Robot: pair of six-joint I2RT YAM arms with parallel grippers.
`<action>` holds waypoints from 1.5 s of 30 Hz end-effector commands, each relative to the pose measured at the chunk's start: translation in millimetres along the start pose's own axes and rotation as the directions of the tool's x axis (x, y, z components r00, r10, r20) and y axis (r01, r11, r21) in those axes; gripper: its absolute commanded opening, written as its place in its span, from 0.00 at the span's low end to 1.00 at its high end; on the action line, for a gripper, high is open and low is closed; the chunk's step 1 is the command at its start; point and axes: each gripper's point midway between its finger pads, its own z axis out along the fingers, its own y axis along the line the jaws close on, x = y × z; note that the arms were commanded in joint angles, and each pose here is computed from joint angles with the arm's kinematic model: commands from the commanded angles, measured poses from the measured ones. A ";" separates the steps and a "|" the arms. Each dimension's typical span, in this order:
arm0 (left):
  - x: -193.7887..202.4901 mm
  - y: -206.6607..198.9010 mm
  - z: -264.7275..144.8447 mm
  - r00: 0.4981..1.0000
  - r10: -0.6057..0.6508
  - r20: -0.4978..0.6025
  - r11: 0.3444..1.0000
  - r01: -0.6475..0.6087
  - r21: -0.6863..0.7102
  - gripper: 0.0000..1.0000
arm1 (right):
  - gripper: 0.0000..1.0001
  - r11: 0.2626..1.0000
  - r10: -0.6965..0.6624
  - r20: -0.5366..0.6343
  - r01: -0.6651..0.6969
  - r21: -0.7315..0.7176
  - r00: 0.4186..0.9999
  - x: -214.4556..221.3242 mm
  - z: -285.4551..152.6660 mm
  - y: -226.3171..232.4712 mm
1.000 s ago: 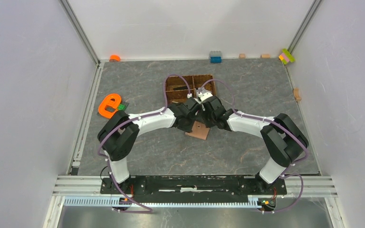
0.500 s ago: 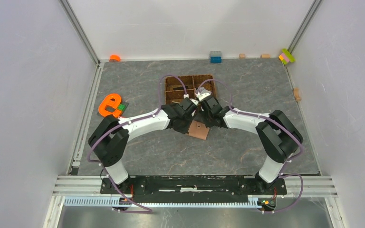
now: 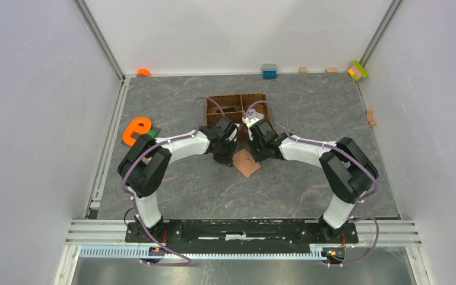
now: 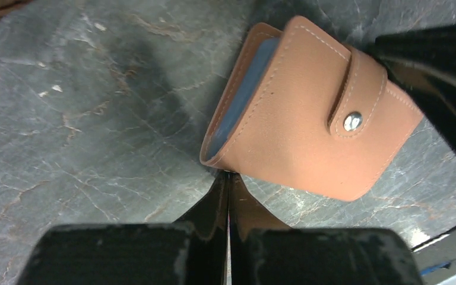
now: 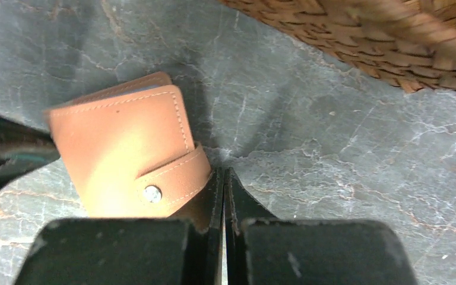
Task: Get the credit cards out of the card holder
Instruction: Open the card holder at the center of the board.
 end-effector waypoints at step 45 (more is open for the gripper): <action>-21.7 11.6 -5.3 0.984 -0.147 0.096 0.986 0.139 0.087 0.41 | 0.83 0.999 -0.043 0.152 0.038 0.033 0.987 -14.5 -16.0 38.9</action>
